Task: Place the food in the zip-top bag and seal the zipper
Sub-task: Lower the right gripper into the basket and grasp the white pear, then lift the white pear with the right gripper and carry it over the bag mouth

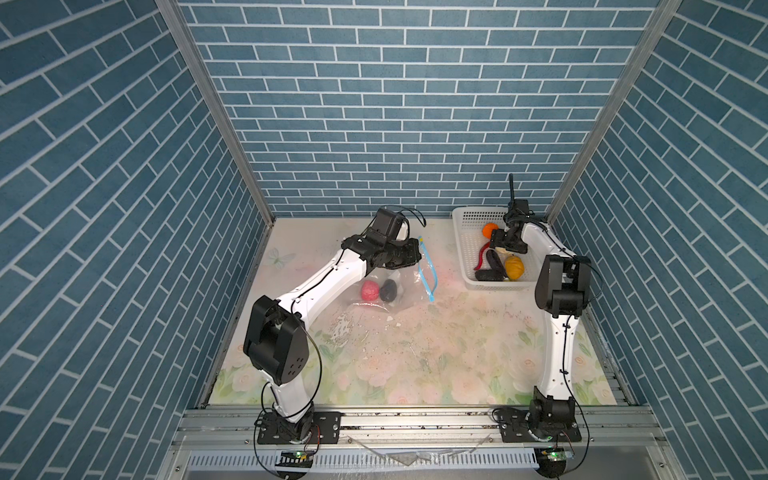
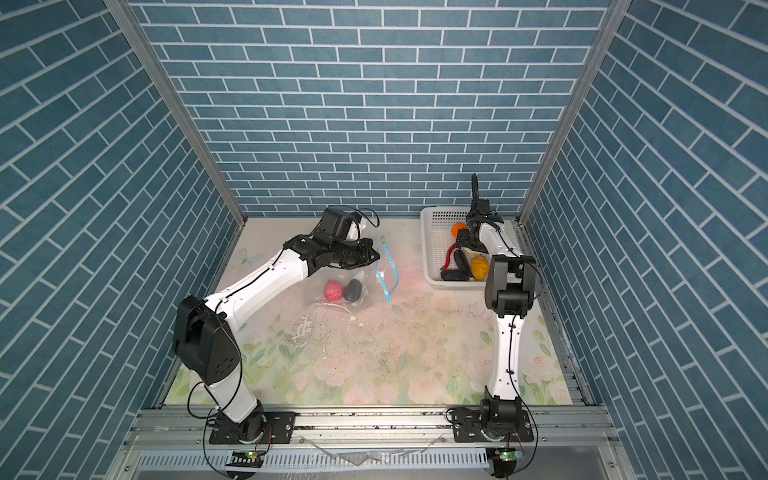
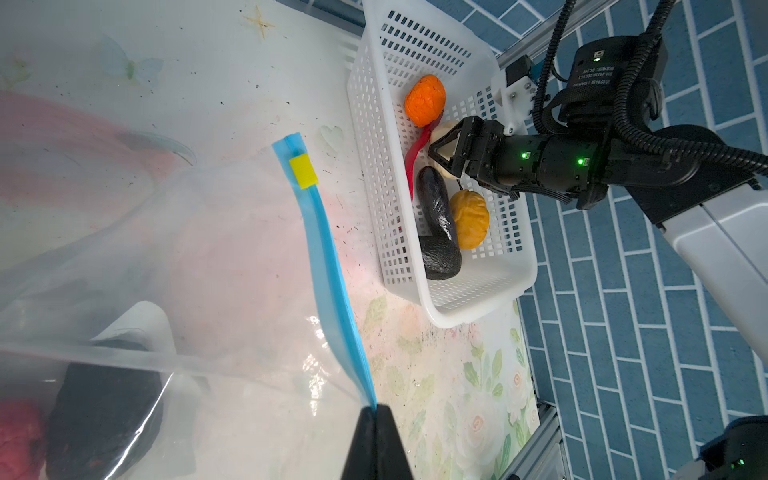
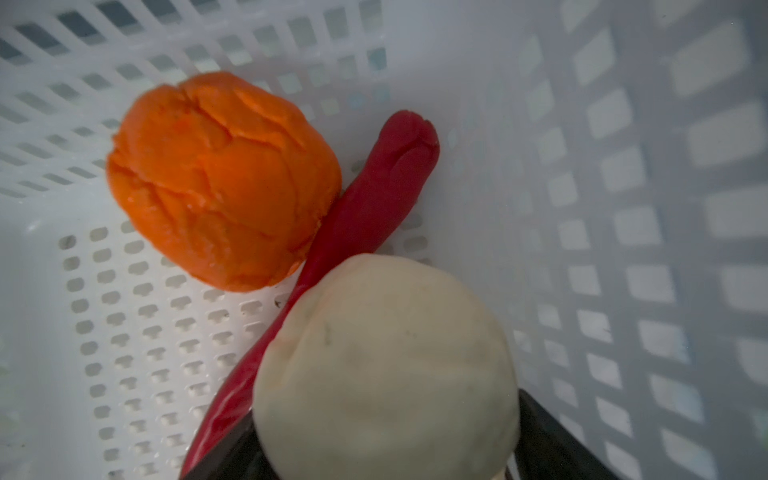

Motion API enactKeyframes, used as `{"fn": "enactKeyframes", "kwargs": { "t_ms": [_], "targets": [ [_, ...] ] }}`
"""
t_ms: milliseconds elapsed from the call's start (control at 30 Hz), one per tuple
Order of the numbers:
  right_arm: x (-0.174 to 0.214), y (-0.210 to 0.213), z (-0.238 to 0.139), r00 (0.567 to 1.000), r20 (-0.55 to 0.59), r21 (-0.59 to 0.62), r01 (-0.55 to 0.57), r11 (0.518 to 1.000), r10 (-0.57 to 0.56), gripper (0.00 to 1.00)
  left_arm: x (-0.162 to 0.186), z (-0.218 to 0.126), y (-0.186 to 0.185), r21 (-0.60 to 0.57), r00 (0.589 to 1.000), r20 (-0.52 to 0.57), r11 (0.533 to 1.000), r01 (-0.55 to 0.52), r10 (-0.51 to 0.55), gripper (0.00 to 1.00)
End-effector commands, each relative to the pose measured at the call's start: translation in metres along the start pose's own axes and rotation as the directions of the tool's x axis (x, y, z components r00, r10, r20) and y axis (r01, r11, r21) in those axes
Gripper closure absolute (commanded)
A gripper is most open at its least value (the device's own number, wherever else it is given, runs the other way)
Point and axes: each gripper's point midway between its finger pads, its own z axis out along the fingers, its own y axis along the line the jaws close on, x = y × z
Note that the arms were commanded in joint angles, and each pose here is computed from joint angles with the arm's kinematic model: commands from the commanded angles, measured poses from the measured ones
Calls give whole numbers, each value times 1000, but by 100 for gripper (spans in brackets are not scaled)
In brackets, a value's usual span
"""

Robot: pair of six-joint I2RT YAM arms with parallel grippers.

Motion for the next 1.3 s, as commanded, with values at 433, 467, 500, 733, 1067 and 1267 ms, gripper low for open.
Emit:
{"fn": "enactKeyframes", "kwargs": {
  "t_ms": [433, 467, 500, 733, 1067, 1267],
  "targets": [
    [-13, 0, -5, 1000, 16, -3, 4, 1000, -4, 21, 0, 4, 5, -7, 1000, -10, 1000, -5, 4, 99],
    [-12, 1, -5, 1000, 14, -5, 5, 1000, -5, 23, 0, 4, 5, -8, 1000, -11, 1000, -4, 4, 100],
    [-13, 1, -7, 1000, 14, -9, 3, 1000, -3, 24, 0, 4, 6, -8, 1000, -10, 1000, -4, 4, 100],
    [-15, 8, -19, 1000, 29, -47, -9, 999, 11, 29, 0, 4, 7, -10, 1000, -9, 1000, -3, 3, 100],
    [-20, 15, -43, 997, 65, -102, -33, 994, 40, 33, 0, 5, 6, -3, 1000, -8, 1000, -1, 1, 100],
    [-17, 21, -54, 996, 64, -140, -48, 989, 58, 34, 1, 4, 6, 2, 1000, -7, 1000, -2, 2, 100]
  ]
}}
